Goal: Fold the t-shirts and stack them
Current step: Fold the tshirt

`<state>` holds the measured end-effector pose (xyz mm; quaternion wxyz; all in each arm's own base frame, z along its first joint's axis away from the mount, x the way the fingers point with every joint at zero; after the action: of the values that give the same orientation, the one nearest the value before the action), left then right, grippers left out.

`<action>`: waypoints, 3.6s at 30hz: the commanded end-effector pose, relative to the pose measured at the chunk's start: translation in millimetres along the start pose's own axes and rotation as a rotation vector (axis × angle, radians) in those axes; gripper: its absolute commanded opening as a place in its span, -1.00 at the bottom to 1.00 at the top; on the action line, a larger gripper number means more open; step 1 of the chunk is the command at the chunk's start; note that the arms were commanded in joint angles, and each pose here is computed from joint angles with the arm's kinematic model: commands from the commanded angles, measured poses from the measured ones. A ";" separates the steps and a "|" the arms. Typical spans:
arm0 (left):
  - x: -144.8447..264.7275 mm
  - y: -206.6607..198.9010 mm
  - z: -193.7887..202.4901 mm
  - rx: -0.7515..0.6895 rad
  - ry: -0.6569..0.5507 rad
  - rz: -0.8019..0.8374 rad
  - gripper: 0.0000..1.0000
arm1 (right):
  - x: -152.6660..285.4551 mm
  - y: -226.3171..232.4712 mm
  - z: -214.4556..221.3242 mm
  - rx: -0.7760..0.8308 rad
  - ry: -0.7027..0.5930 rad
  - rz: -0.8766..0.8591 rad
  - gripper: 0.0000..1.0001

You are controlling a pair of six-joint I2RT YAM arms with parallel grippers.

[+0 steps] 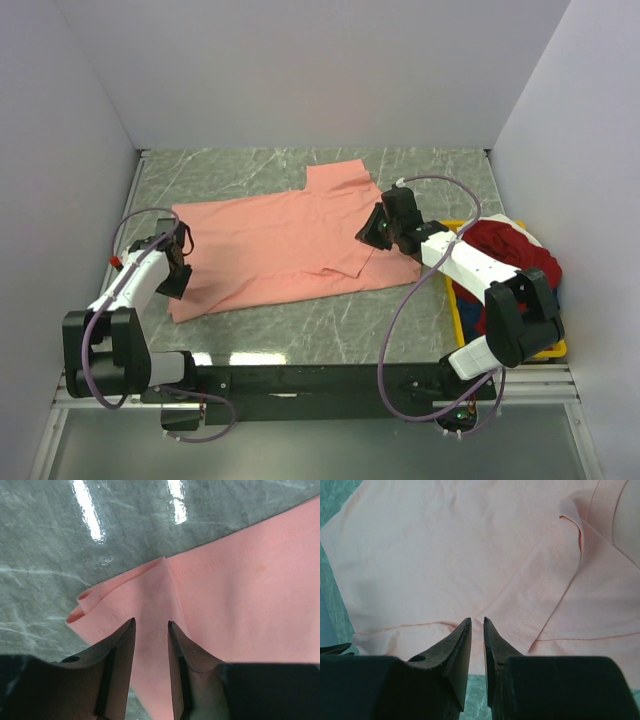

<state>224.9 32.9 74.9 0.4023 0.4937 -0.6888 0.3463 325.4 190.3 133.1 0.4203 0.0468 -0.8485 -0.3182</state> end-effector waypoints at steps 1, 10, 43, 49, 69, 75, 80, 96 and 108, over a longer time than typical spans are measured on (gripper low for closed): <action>7.4 -5.5 -11.9 0.039 -0.046 -0.024 -0.24 | -1.2 6.1 -5.0 -0.007 -0.035 -0.024 -0.54; -6.6 2.7 -6.7 0.024 -0.049 -0.102 -0.24 | -4.0 10.2 0.5 -0.006 -0.030 -0.030 -0.54; -6.9 -49.3 -57.8 -0.085 -0.221 -0.055 -0.99 | -7.1 -2.6 -12.0 0.110 -0.100 0.107 -0.55; -18.5 -53.1 -55.5 -0.088 -0.203 -0.043 -0.99 | -13.0 -3.6 -15.2 0.143 -0.103 0.124 -0.55; -38.4 -64.8 -47.4 -0.087 -0.127 0.071 -0.99 | -41.0 -44.9 -36.1 0.169 -0.138 0.337 -0.07; -42.7 -66.1 -46.4 -0.098 -0.118 0.069 -0.99 | -56.2 -50.1 -50.5 0.157 -0.157 0.373 -0.07; -42.9 -69.8 -44.6 -0.093 -0.104 0.086 -0.99 | -67.2 -41.6 -60.7 0.151 -0.150 0.363 -0.09; -44.4 -71.6 -42.8 -0.098 -0.093 0.096 -0.99 | -75.8 -40.5 -57.5 0.125 -0.124 0.358 -0.85; -36.6 -74.7 -47.7 -0.092 -0.101 0.110 -0.99 | -14.7 -20.2 -74.1 0.054 -0.224 0.308 -1.00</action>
<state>307.3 66.5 59.7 0.3817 0.4578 -0.7420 0.3068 387.0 151.9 103.0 0.4152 -0.0984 -0.8817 -0.2016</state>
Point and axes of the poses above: each gripper's point midway between its finger pads, its own x axis back along the fingers, its own y axis along the line the jaws close on, z = x × y, the point moved 3 cm from there along x, back along the fingers, and after that the axes turned 4 degrees about -x, right-handed, at the moved point
